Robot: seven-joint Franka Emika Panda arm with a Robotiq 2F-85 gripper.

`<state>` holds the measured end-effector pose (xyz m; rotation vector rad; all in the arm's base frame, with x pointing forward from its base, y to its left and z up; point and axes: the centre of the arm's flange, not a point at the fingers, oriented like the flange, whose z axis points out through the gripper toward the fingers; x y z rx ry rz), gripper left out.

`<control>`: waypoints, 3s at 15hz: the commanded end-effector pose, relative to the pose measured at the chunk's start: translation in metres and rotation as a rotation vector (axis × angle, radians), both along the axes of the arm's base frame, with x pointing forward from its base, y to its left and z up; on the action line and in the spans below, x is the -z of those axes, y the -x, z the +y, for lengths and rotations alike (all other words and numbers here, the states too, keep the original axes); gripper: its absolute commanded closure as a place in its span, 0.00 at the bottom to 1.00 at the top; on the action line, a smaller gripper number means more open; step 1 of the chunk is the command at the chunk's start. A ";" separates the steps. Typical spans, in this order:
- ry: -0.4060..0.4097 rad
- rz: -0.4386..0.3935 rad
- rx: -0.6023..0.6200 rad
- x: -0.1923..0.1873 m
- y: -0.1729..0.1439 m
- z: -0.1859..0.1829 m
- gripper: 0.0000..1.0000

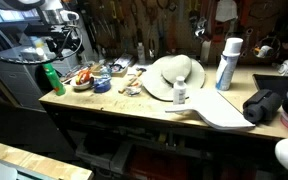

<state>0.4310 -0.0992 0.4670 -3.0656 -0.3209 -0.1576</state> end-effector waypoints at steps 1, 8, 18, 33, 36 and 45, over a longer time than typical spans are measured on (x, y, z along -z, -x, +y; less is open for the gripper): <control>0.000 0.000 0.000 0.000 0.000 0.000 0.00; 0.018 -0.016 0.078 0.007 -0.005 0.003 0.00; 0.158 0.025 0.583 0.088 -0.042 0.027 0.00; 0.068 -0.025 0.857 0.126 -0.067 0.027 0.00; 0.088 -0.012 0.910 0.137 -0.071 0.024 0.00; 0.057 -0.015 0.982 0.155 -0.085 0.020 0.15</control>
